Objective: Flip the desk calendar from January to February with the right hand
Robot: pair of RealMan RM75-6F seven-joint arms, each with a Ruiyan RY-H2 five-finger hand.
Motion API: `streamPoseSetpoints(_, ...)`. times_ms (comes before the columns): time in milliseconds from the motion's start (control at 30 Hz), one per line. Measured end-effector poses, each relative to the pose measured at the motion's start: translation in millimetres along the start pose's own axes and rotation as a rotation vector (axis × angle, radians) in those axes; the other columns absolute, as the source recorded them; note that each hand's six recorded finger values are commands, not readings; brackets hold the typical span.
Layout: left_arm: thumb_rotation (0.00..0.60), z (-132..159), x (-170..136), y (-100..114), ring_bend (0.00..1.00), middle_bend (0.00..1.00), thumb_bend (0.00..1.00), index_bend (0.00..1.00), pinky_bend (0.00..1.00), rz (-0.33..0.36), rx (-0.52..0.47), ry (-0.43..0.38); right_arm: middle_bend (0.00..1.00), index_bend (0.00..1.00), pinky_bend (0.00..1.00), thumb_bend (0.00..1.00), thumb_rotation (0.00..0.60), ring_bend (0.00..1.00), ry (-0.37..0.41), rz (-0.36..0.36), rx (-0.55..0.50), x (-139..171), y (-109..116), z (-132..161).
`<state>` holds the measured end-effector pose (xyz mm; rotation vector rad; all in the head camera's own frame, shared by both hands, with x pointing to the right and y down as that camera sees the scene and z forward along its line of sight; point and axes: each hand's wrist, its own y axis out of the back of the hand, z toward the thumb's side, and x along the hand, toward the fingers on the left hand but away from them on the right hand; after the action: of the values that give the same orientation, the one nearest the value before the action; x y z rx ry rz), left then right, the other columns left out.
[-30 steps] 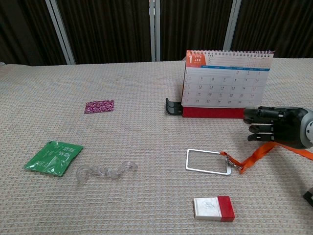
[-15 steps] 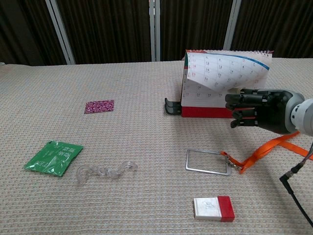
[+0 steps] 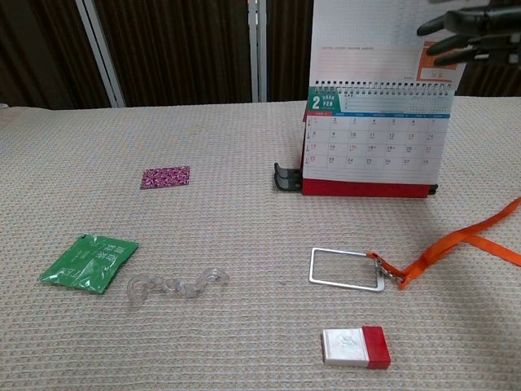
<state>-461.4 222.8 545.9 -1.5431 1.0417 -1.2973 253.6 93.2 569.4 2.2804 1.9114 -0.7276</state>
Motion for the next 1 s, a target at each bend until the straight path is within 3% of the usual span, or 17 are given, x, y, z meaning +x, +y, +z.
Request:
streamPoseSetpoints(233, 0.600, 1.4, 3.4, -4.9, 0.00, 0.00, 0.14, 0.00, 0.00, -0.014, 0.011, -0.001, 0.22, 0.15, 0.04, 0.27, 0.600, 0.09, 0.040, -0.021, 0.274, -22.9, 22.4, -3.5)
streamPoseSetpoints(533, 0.600, 1.4, 5.9, -8.8, 0.00, 0.00, 0.14, 0.00, 0.00, -0.025, 0.017, -0.001, 0.16, 0.07, 0.00, 0.16, 0.600, 0.02, -0.032, 0.081, 0.610, -55.2, 31.5, -47.6)
streamPoseSetpoints(800, 0.600, 0.7, 6.2, -9.7, 0.00, 0.00, 0.14, 0.00, 0.00, -0.028, 0.016, 0.001, 0.14, 0.03, 0.00, 0.15, 0.600, 0.01, -0.101, 0.163, 0.682, -65.9, 24.0, -83.1)
streamPoseSetpoints(867, 0.600, 0.1, 6.1, -9.7, 0.00, 0.00, 0.14, 0.00, 0.00, -0.028, 0.016, 0.003, 0.11, 0.03, 0.00, 0.15, 0.600, 0.00, -0.086, 0.155, 0.679, -65.9, 23.8, -80.7)
streamPoseSetpoints(1000, 0.600, -0.3, 6.2, -10.6, 0.00, 0.00, 0.14, 0.00, 0.00, -0.031, 0.014, 0.003, 0.09, 0.03, 0.00, 0.15, 0.600, 0.00, 0.017, 0.093, 0.674, -63.1, 28.6, -60.4)
